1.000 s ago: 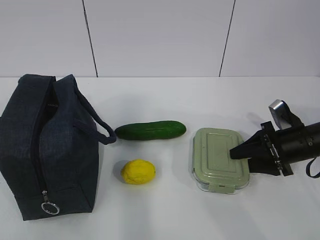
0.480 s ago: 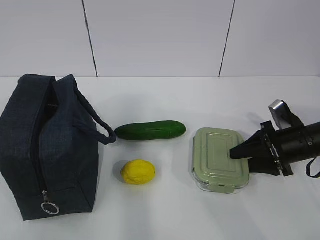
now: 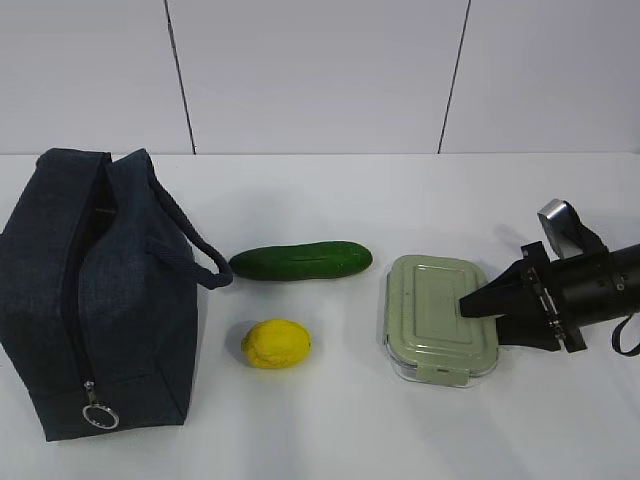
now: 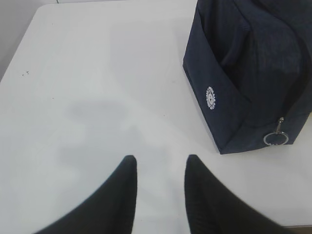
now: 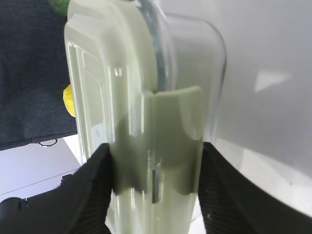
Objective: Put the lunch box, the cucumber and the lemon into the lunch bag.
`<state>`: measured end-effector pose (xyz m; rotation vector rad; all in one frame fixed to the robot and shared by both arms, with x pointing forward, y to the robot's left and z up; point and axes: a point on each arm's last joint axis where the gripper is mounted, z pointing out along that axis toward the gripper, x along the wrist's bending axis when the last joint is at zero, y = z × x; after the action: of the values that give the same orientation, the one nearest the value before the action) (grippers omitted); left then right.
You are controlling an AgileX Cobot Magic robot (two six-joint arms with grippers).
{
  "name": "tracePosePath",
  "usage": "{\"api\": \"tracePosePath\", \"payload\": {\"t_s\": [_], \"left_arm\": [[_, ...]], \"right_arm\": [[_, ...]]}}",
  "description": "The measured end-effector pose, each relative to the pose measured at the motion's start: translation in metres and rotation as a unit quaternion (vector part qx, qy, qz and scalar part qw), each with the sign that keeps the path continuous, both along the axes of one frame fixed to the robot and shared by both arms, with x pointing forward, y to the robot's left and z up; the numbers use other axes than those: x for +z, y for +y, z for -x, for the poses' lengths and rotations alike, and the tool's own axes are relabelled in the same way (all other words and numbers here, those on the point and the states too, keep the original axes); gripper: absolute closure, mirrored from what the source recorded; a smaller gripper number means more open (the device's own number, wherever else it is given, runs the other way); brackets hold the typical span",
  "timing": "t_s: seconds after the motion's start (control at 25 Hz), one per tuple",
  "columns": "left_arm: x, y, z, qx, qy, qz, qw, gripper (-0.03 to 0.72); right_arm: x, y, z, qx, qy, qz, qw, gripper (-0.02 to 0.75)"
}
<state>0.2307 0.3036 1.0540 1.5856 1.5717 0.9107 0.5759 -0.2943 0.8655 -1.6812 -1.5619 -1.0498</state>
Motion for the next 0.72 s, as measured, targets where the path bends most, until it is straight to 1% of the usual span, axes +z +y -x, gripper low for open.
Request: {"api": "tracePosePath", "payload": {"t_s": [0.72], "left_arm": [[0.0,0.0,0.0,0.0,0.0,0.0,1.0,0.446]], "right_arm": [[-0.0001,-0.0001,-0.0006,-0.003,-0.001,0.001,1.0,0.353]]}}
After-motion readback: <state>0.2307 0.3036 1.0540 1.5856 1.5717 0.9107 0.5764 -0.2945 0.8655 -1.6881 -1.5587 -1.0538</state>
